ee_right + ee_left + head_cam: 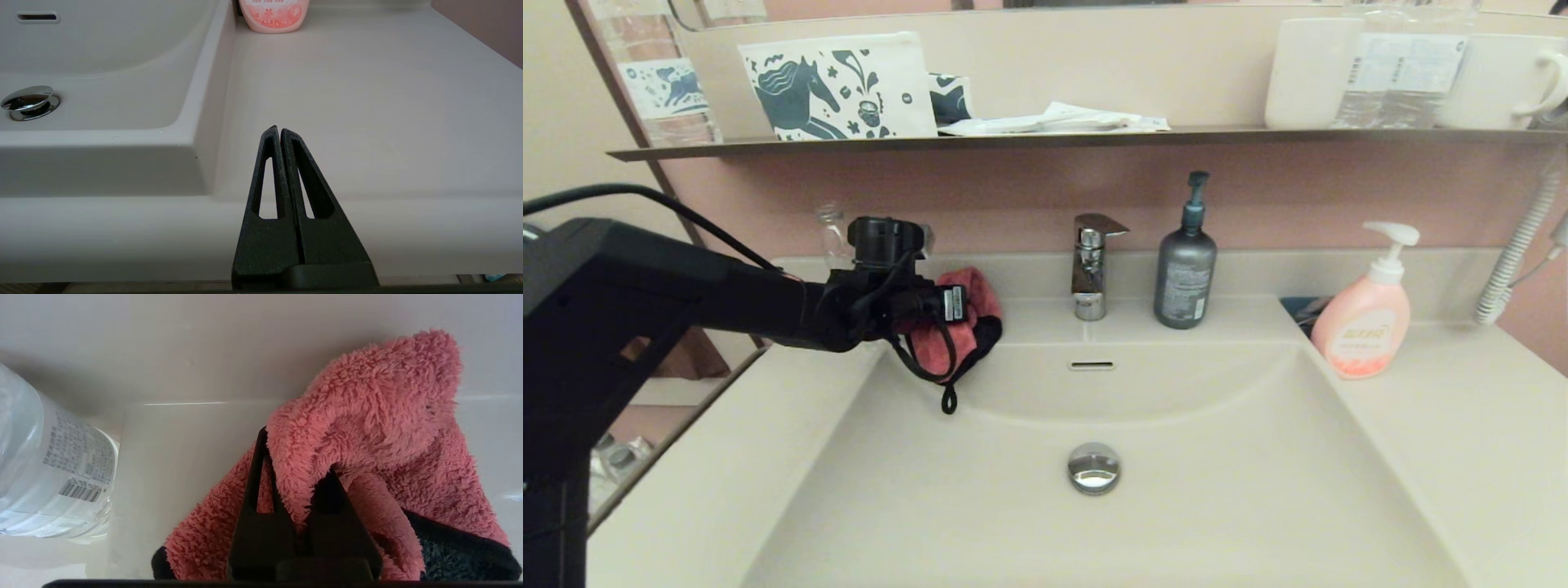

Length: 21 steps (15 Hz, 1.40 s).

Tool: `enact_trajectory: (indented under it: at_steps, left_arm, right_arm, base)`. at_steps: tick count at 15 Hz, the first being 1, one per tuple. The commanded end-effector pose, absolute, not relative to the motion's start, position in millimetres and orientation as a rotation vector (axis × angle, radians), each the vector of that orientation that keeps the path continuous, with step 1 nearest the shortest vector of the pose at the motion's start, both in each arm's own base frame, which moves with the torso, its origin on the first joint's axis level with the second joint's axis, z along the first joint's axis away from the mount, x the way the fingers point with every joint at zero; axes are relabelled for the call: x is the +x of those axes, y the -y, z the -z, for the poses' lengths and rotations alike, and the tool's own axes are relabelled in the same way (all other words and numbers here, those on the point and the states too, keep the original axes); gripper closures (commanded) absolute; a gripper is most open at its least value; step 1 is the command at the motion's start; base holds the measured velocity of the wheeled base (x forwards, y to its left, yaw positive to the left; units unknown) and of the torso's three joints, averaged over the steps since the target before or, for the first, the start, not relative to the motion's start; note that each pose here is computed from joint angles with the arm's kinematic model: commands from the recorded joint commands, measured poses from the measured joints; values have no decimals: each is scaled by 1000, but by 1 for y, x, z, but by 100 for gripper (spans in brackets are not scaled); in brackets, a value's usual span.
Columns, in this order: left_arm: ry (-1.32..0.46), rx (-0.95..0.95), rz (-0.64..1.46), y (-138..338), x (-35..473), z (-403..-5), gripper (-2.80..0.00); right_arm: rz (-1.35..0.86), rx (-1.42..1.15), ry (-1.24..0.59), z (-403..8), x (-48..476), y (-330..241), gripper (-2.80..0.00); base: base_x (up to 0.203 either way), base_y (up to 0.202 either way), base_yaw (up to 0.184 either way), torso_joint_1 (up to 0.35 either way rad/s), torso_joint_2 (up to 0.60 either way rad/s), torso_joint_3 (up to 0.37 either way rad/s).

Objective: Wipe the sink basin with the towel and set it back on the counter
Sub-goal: Wipe the sink

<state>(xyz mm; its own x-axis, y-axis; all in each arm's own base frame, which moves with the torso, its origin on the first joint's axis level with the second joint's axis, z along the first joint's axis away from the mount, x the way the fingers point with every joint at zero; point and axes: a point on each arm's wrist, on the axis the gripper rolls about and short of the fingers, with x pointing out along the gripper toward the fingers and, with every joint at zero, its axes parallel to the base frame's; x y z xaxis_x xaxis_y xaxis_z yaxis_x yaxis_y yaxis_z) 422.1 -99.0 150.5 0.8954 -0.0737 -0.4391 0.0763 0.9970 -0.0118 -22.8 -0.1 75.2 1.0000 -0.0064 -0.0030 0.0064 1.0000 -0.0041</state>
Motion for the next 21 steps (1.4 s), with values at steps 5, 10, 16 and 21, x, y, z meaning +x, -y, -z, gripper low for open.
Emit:
enact_trajectory:
  at_steps: [5,10,16,21]
  left_arm:
    - [-503,-45,110,121,411,-143,0]
    - [-512,-39,136,151,398,-142,0]
    - [-512,-15,157,180,401,-130,0]
    - [-472,-40,176,208,409,-132,0]
  right_arm:
    - [6,-5,-5,-75,-23,0,0]
    - [6,-5,-5,-75,-23,0,0]
    - [6,-5,-5,-75,-23,0,0]
    - [6,-4,-5,-75,-23,0,0]
  base:
    - [0,0,0,0,0,0]
    - [0,0,0,0,0,0]
    - [0,0,0,0,0,0]
    - [0,0,0,0,0,0]
